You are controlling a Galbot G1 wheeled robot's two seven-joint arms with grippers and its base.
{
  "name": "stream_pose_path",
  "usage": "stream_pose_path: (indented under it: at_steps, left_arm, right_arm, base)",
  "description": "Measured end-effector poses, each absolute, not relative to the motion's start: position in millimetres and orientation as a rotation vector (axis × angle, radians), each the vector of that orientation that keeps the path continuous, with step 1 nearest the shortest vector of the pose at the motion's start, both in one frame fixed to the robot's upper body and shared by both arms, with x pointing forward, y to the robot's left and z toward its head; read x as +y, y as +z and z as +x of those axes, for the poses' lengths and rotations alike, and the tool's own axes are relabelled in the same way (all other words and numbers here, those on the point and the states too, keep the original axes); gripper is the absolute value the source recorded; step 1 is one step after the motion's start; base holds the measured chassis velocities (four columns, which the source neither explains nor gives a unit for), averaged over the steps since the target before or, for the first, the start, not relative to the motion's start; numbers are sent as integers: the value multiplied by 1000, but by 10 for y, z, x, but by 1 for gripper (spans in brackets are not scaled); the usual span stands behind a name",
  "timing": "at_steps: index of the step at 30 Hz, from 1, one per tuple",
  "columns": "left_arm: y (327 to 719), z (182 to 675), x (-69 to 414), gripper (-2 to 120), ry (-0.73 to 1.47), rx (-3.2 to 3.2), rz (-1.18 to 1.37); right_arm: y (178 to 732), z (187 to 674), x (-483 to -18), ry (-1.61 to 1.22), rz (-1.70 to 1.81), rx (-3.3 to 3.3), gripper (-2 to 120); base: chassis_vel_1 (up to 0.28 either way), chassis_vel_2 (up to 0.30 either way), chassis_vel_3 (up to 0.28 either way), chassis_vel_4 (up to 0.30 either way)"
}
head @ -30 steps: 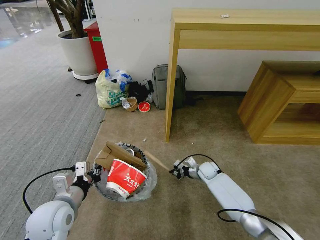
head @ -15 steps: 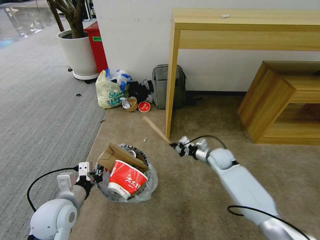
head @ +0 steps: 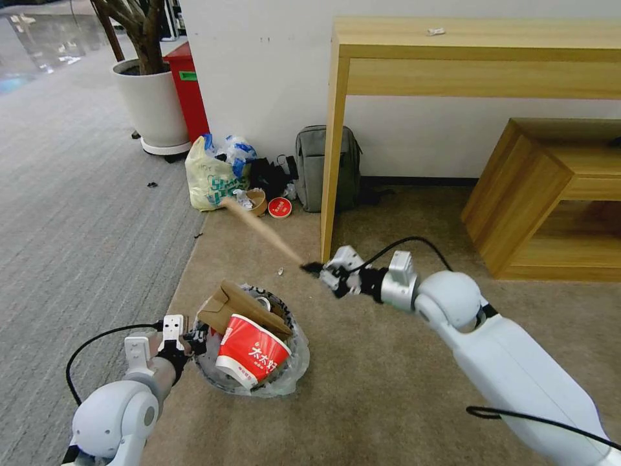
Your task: Pick up the trash bin and place the garbage on the floor into it.
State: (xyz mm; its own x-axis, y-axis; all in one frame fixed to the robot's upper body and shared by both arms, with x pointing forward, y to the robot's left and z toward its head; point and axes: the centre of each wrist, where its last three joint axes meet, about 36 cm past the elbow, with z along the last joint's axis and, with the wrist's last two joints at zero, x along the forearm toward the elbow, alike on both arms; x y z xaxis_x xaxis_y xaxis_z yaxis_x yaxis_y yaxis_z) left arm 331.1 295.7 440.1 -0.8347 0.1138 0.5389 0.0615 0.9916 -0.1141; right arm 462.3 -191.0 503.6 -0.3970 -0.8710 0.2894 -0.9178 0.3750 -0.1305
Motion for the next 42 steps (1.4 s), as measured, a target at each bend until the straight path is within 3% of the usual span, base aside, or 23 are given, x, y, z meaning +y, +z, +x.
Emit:
stream_pose_path:
  at_steps: [16,42]
  left_arm:
    - [4392,3281,2913,0,94,-2571,-131]
    - [4416,3254,2896,0,85,-2580,-142]
  right_arm:
    - [5073,4460,-1824,443,1717,-2217,0]
    - [4938,4661,-1857,299,1664,-2092,0]
  base:
    - [0,0,0,0]
    - [0,0,0,0]
